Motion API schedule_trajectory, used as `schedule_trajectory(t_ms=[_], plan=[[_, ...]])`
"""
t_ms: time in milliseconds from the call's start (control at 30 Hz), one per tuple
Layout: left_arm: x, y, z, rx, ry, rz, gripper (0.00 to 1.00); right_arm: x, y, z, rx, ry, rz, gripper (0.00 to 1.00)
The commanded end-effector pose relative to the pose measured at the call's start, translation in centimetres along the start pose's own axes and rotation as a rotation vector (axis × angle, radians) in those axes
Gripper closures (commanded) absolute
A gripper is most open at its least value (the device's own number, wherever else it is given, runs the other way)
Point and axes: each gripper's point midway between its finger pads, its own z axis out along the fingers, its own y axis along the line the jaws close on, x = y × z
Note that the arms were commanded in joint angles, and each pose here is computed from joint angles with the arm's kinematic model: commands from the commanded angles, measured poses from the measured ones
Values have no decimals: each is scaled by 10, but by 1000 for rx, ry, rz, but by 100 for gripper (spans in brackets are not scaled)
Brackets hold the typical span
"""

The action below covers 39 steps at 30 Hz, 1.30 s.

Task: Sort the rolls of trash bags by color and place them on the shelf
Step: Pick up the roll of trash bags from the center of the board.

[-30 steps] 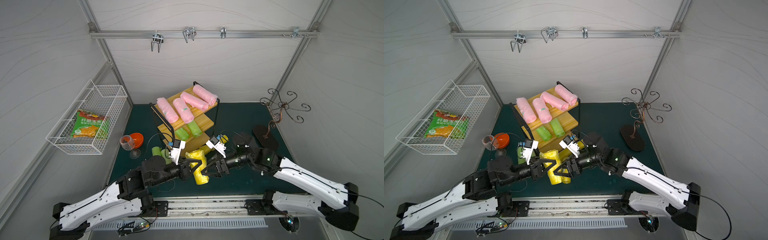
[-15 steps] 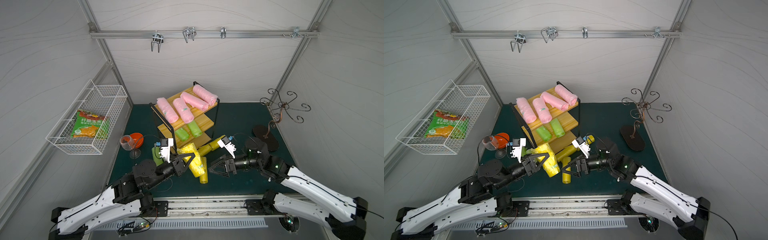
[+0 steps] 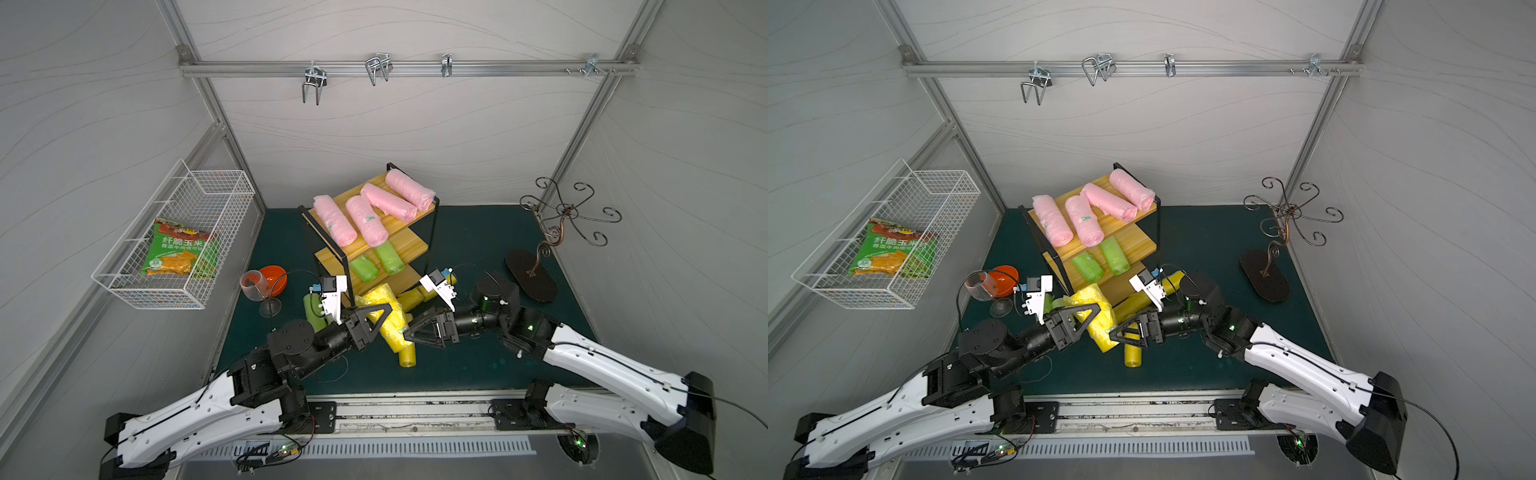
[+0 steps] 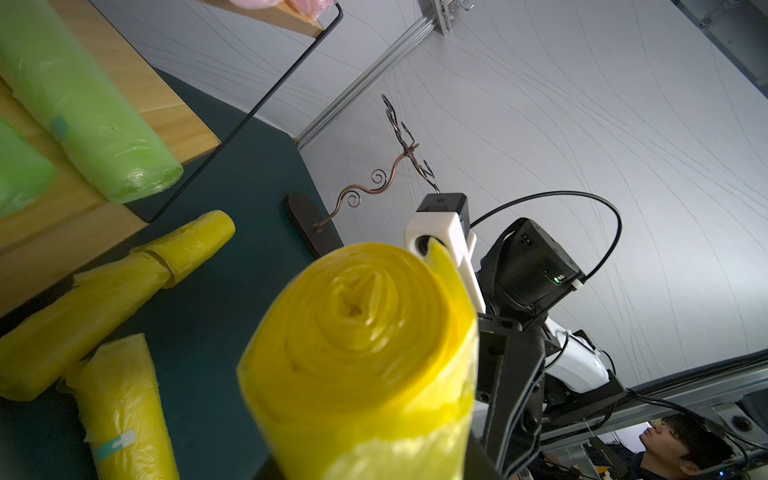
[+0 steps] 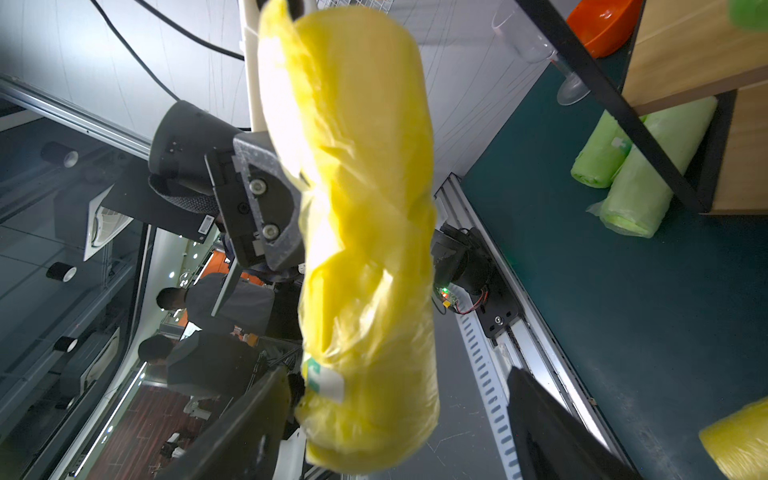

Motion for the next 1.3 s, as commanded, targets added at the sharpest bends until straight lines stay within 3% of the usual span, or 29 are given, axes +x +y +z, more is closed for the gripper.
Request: schedule_trajectory(t_ms=[0, 600, 867, 967, 1000, 1067, 1100, 1200, 1267], plan=[[-24, -24, -5, 91, -93, -35, 100, -1, 17, 5, -58, 5, -40, 15], [-23, -24, -7, 101, -85, -55, 100, -7, 14, 13, -35, -5, -60, 37], [-22, -24, -6, 101, -86, -56, 100, -8, 15, 18, -61, 2, -43, 72], [-21, -23, -5, 95, -80, -50, 100, -7, 16, 19, -66, 9, -41, 93], [-21, -22, -5, 86, -76, -46, 96, -7, 14, 18, -57, 8, -38, 100], [-20, -18, -5, 52, -65, -34, 51, -6, 10, 17, -32, 3, -31, 100], [-20, -15, -5, 29, -58, -21, 38, -5, 6, 15, -8, -5, -29, 100], [-20, -8, -8, -41, -37, 26, 14, -1, -6, 5, 78, -29, -26, 100], [-21, -2, -11, -94, -23, 64, 11, 2, -18, -3, 157, -41, -16, 100]])
